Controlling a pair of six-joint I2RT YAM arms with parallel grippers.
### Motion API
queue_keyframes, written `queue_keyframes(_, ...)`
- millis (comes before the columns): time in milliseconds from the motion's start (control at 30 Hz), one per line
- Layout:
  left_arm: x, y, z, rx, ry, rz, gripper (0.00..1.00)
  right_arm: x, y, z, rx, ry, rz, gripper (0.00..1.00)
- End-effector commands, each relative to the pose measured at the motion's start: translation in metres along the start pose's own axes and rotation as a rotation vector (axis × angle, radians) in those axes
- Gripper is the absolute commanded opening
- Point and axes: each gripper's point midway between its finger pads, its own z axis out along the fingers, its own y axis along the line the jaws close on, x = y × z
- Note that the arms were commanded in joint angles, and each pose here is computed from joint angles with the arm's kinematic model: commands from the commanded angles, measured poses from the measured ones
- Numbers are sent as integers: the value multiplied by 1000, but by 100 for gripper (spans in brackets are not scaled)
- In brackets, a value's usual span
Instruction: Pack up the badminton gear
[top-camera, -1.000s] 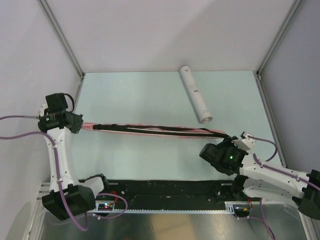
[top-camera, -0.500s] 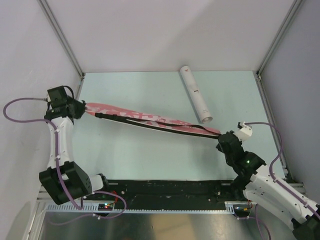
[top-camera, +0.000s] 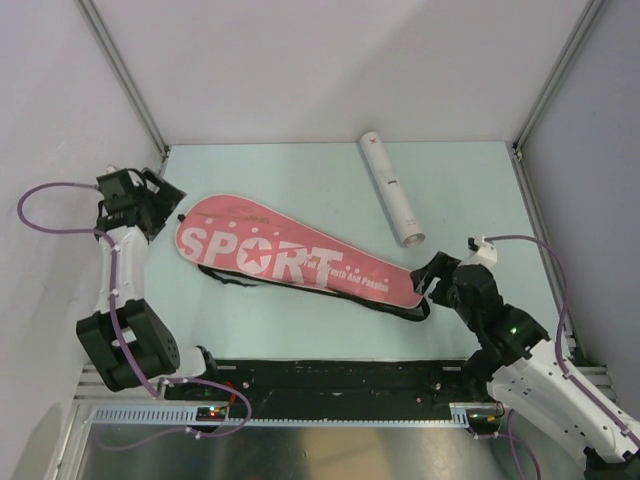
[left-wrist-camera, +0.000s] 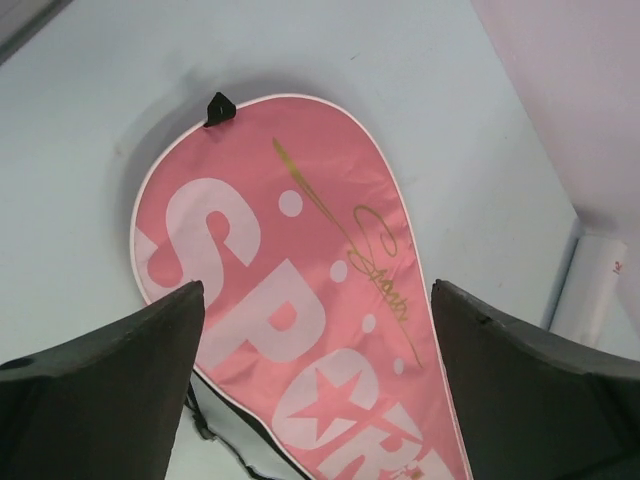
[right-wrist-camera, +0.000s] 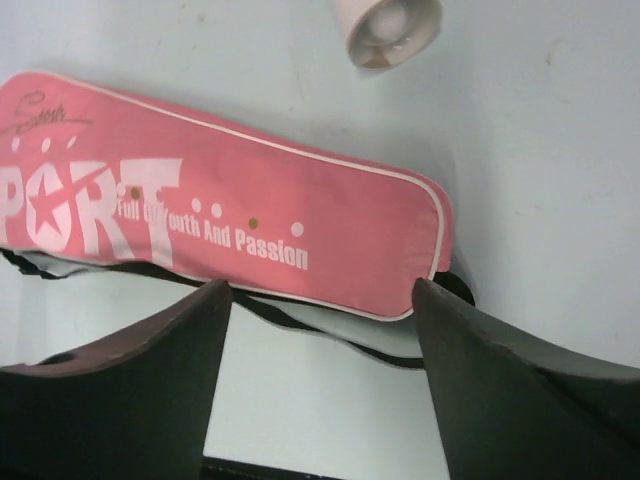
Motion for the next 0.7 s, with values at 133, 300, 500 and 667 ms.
queue_keyframes(133,-7,-31,-39,92,-108,221,99,-10,33,-14,-126,66,-146,98)
queue_keyframes(300,53,-93,-75,349,-22,442,100,-27,41,-30,-155,30,-167,99)
queue_keyframes(500,127,-135,-148,678,24,674,100,-58,62,-72,-270,-33,-169,100)
queue_keyframes(667,141,-141,-212,921,-81,674,100,-76,76,-101,-370,-82,-162,99)
